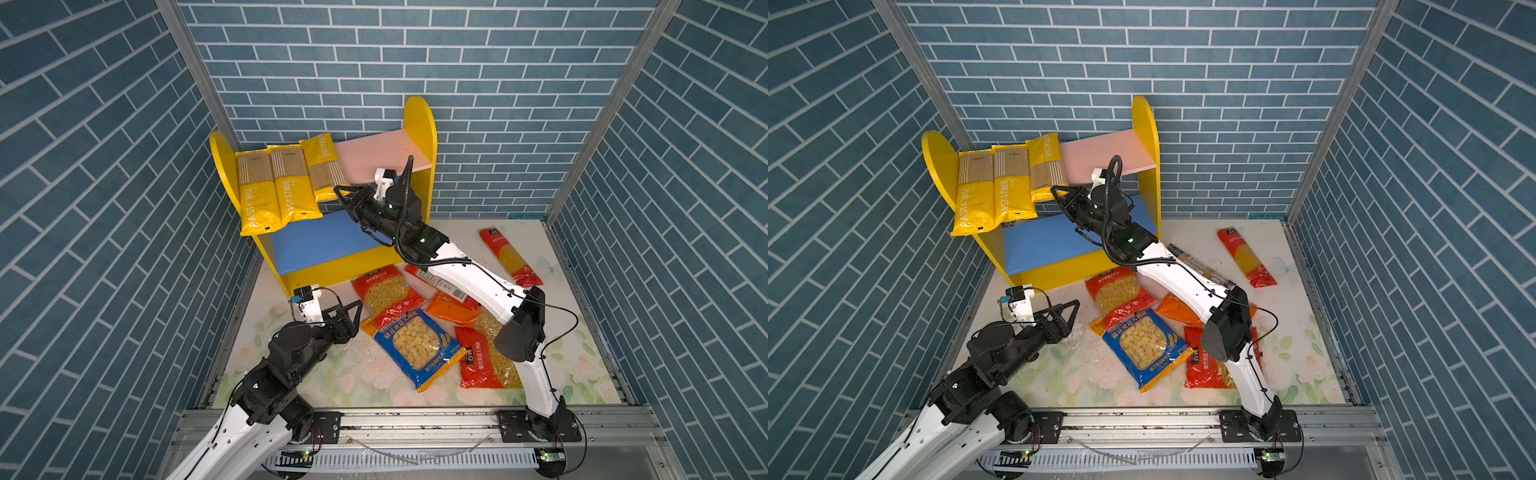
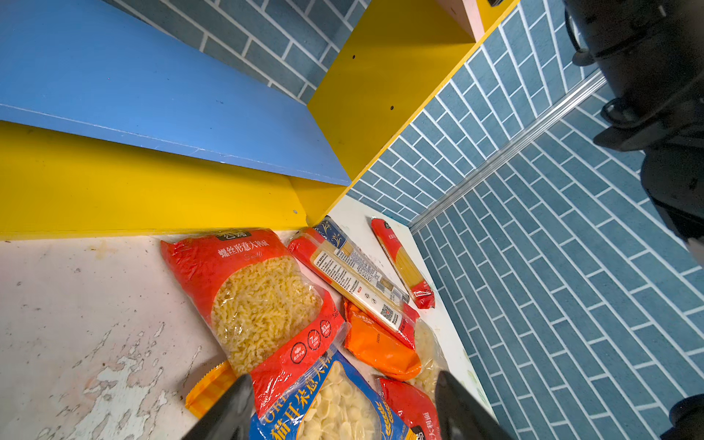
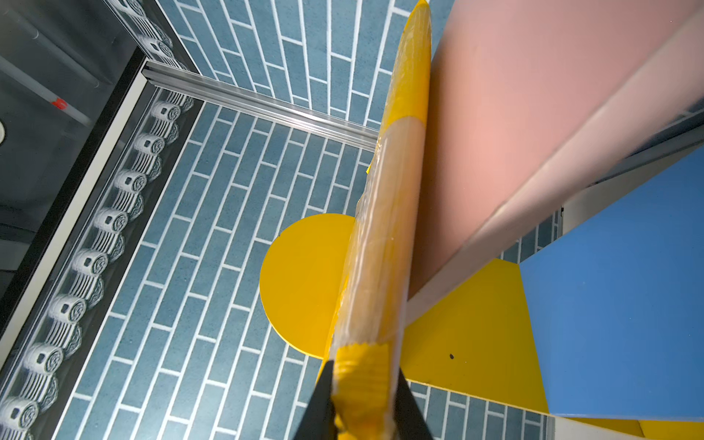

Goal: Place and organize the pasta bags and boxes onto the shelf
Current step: 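Push the yellow pack upright against the other packs with the right gripper, then open the right gripper and lower both grippers toward the pasta pile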

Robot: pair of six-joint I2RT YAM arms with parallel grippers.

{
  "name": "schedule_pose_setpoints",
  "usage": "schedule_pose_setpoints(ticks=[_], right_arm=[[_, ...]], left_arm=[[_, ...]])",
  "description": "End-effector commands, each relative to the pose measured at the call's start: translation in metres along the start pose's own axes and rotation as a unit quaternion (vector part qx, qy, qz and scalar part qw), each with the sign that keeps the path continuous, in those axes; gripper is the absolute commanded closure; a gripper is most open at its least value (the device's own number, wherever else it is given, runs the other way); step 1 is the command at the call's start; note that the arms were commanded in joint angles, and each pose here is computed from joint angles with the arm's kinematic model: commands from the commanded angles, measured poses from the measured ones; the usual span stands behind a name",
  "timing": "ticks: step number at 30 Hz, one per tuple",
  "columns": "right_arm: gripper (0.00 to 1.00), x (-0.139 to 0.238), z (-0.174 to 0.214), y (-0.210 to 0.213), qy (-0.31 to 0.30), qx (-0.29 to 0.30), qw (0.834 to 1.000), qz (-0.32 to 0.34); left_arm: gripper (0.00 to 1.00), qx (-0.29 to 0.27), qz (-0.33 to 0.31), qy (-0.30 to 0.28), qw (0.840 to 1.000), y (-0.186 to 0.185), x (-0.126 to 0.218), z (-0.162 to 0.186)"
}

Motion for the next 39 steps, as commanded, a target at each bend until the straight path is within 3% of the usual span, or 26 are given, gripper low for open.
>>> schedule_pose_setpoints(ticks=[1, 11, 12, 16, 22, 30, 39], right_arm=[[0.97, 0.013, -0.005, 0.040, 0.014, -0.011, 0.997, -0.073], [0.99, 0.025, 0.002, 0.039, 0.021, -0.019, 0.997, -0.078], [0.95, 0.024, 0.003, 0.039, 0.023, -0.020, 0.996, -0.080], [0.61, 0.022, 0.004, 0.038, 0.025, -0.019, 0.996, -0.080], [0.42, 0.032, 0.007, 0.033, 0.042, -0.006, 0.995, -0.085], [0.37, 0.094, 0.015, 0.014, 0.052, 0.069, 0.995, -0.044], [0.41, 0.165, 0.049, -0.074, 0.081, 0.104, 0.990, 0.058]], left_arm=[[0.25, 0.001, -0.001, 0.001, 1.000, 0.003, -0.001, 0.003], [0.25, 0.002, -0.001, 0.009, 1.000, 0.002, -0.009, 0.008], [0.25, 0.000, -0.002, 0.008, 1.000, 0.002, -0.010, 0.008], [0.25, -0.005, -0.003, 0.010, 1.000, 0.000, -0.012, 0.007], [0.26, -0.009, -0.007, 0.014, 1.000, 0.002, -0.013, 0.010], [0.30, -0.035, -0.008, 0.035, 0.999, 0.001, -0.018, 0.018], [0.28, -0.085, -0.014, 0.096, 0.992, -0.007, -0.041, 0.059]])
Point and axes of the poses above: each gripper's point midway between its finger pads, its own x axis back along the fingers, its own y axis along the line the jaws close on, z = x × y, the point moved 3 cm from there along x, back along the fingers, and after that the axes turned 9 degrees about x, right-handed, at the moved point
